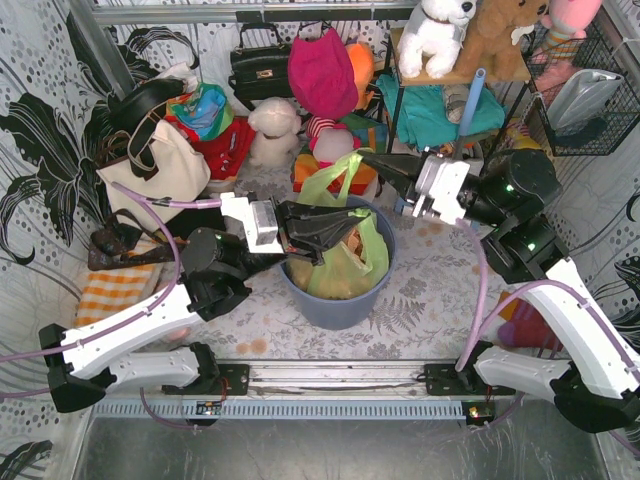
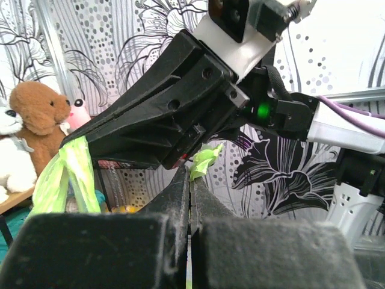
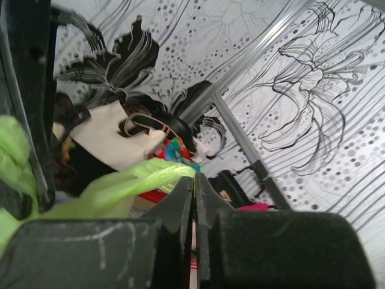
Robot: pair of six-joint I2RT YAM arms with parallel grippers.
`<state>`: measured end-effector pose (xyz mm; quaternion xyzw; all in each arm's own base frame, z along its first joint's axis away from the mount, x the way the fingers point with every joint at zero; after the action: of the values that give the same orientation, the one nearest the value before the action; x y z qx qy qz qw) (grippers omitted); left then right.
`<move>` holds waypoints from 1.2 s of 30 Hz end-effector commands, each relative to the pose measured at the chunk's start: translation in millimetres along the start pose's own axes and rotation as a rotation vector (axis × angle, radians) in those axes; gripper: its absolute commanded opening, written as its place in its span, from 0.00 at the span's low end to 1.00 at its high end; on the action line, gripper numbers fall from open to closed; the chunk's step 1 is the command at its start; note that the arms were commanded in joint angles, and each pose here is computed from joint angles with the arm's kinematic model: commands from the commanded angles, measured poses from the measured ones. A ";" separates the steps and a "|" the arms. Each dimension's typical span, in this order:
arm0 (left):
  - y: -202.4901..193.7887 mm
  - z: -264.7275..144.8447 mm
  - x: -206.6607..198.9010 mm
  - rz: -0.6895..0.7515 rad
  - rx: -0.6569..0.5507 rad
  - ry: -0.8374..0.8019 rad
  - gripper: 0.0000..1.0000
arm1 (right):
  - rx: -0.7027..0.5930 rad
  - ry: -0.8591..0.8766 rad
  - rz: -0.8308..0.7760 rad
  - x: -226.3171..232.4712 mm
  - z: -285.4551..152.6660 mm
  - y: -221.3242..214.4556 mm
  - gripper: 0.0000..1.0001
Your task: Tie the trash bag
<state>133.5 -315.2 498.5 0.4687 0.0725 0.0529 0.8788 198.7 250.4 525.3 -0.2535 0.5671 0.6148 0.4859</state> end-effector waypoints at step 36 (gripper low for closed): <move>20.7 -15.7 26.3 0.103 -0.055 0.169 0.00 | 0.410 -0.061 1.587 60.9 -39.7 32.5 0.00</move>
<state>150.6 -294.8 502.5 0.4502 0.1133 0.1138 0.8784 159.9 237.3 466.5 0.3395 0.6812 0.6485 0.0107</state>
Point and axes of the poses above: each gripper's point midway between its finger pads, its own z axis out along the fingers, its own x axis along the line the jaws close on, y = z × x, the point moved 2 cm from there along -z, back along the fingers, and after that the axes turned 14 degrees about -z, right-handed, at the moved point
